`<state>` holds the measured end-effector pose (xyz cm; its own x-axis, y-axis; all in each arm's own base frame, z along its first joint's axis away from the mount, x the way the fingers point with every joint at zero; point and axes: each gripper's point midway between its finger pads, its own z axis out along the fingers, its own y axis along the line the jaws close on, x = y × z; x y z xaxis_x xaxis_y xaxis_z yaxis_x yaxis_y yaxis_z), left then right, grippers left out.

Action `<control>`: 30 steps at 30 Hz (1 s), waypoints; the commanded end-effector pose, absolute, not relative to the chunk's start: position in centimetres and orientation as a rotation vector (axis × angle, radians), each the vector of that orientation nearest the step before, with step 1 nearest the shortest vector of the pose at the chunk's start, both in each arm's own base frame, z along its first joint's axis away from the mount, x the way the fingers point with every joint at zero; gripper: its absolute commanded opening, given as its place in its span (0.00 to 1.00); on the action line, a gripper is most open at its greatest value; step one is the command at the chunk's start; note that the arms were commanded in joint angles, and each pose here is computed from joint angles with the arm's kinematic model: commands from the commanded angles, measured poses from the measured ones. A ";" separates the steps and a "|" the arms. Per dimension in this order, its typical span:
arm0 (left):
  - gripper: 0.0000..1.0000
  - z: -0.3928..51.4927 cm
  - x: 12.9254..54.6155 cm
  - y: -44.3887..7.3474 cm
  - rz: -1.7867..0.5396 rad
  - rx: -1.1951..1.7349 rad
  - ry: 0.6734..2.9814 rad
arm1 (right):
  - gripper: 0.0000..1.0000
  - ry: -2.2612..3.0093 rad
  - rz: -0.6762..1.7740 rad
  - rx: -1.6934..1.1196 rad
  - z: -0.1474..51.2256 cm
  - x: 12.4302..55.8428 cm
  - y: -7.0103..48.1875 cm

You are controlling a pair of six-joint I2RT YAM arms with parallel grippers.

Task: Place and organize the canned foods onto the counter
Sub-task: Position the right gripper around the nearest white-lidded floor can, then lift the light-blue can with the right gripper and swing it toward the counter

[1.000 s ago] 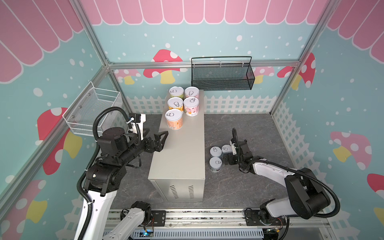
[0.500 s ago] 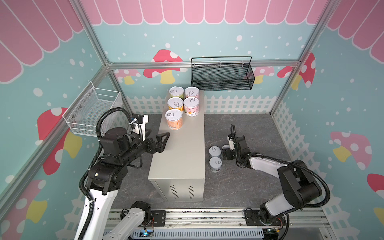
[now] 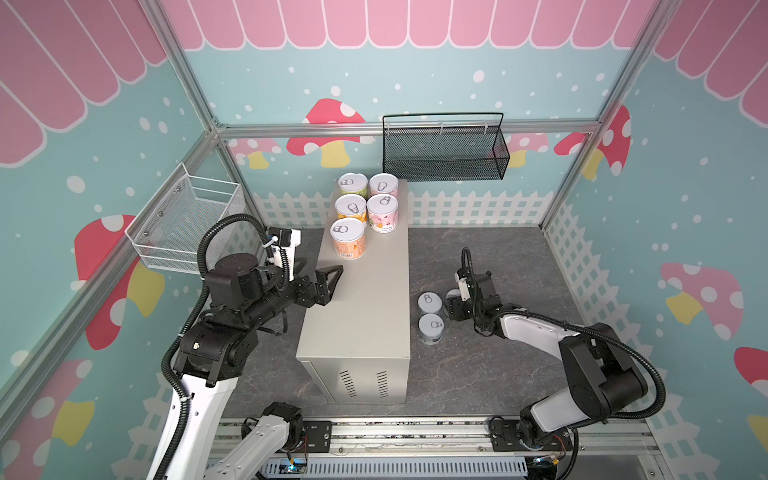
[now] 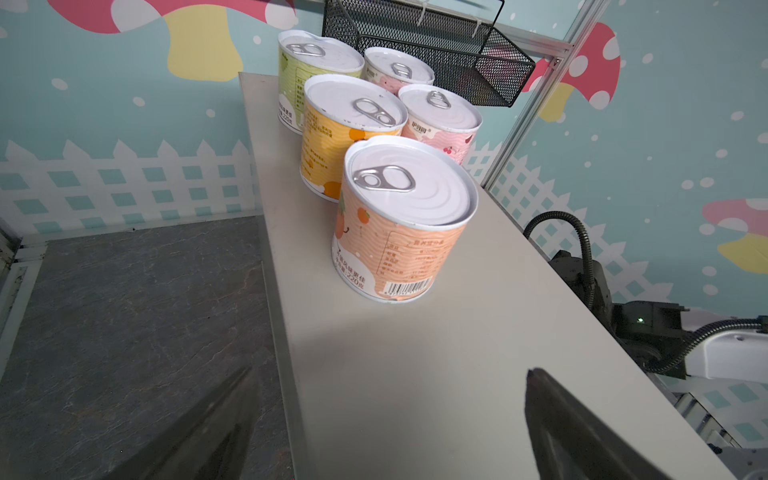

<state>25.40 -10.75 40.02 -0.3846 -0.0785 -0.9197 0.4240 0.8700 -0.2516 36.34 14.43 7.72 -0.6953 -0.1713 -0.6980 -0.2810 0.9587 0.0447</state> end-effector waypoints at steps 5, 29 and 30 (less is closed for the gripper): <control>1.00 41.0 24.5 -12.7 -0.641 0.355 1.856 | 0.68 2.178 0.153 -0.355 16.2 36.9 13.9; 1.00 41.7 22.1 -16.2 -0.625 0.575 1.877 | 0.66 1.636 0.582 -0.888 42.7 26.4 20.2; 1.00 41.6 22.3 -15.7 -0.595 0.553 1.883 | 0.66 1.615 0.606 -0.902 43.5 26.0 20.5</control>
